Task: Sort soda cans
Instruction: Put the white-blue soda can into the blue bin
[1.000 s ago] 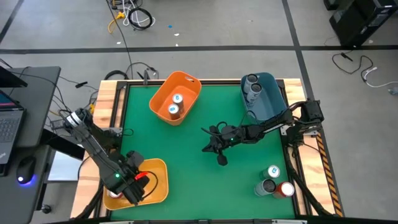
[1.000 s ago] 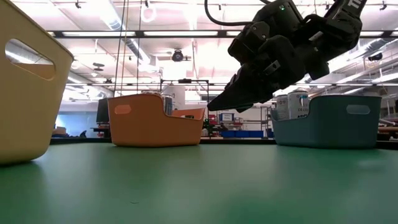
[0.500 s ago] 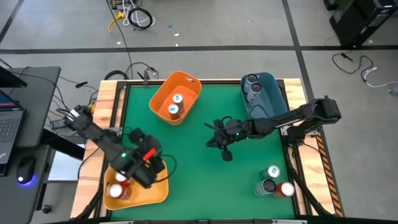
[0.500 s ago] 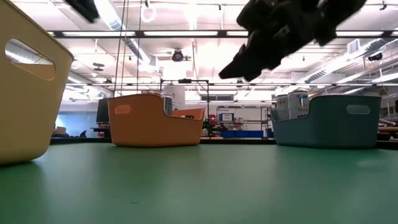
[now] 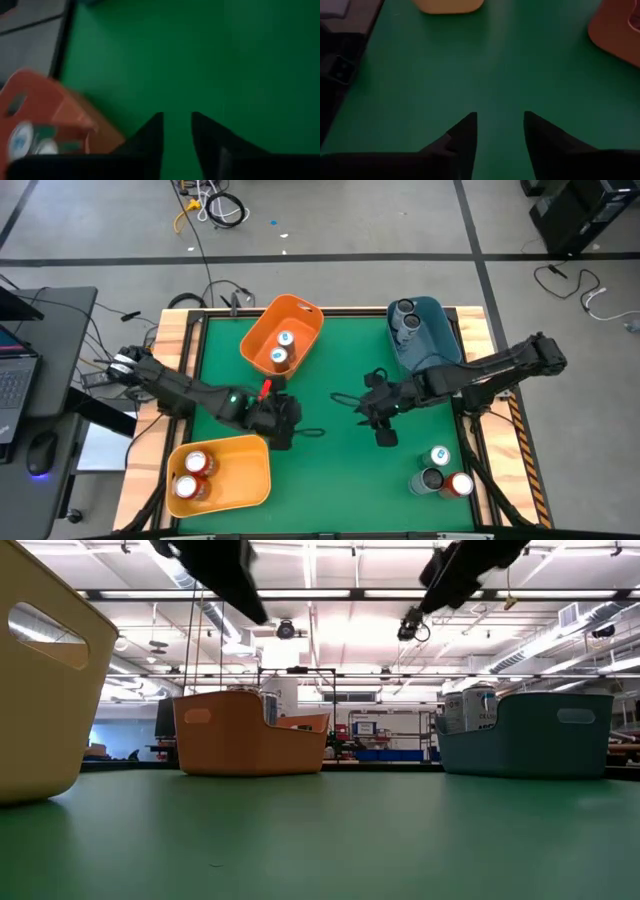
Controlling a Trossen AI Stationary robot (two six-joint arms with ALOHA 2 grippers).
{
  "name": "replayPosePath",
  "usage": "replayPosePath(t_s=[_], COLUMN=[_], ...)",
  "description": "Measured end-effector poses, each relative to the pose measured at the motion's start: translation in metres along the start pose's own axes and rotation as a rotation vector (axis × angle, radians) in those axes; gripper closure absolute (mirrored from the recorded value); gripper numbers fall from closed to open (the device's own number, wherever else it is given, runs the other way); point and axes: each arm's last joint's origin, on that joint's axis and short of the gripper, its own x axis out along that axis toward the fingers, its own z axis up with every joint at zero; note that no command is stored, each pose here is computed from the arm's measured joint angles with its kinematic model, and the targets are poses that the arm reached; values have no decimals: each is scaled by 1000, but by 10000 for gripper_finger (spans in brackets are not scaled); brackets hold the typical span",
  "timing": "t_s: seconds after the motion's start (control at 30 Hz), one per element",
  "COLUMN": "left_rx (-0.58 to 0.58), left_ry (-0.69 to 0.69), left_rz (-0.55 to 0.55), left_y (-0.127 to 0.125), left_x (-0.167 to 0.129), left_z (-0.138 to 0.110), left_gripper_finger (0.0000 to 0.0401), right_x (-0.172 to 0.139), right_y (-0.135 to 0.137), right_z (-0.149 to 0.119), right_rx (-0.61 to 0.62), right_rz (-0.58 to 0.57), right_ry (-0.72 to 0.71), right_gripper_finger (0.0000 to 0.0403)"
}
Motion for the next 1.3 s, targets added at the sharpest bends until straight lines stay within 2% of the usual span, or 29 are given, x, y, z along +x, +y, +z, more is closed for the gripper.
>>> replayPosePath(t_s=[0.2, 0.33, 0.47, 0.63, 0.73, 0.97, 1.3], left_rx=[33, 9, 2, 36, 58, 77, 100], left_ry=[-143, -274, -399, -473, -471, -472, -495], left_rz=[-151, -267, -318, -314, -309, -305, -294], left_y=[18, 33, 45, 51, 50, 47, 47], left_x=[34, 54, 63, 67, 70, 75, 76], left_z=[7, 9, 12, 13, 8, 1, 2], left_gripper_finger=[391, 391, 393, 394, 395, 395, 395], right_x=[-26, -41, -56, -67, -66, -54, -48], right_y=[21, 33, 46, 67, 84, 121, 141], right_z=[1, -1, -3, -7, -13, -31, -36], right_rx=[54, 128, 186, 297, 363, 440, 495], right_rz=[-21, -30, -30, 31, 55, 61, 70], right_ry=[95, 177, 244, 286, 333, 450, 550], right_gripper_finger=[217, 193, 165, 125, 111, 108, 108])
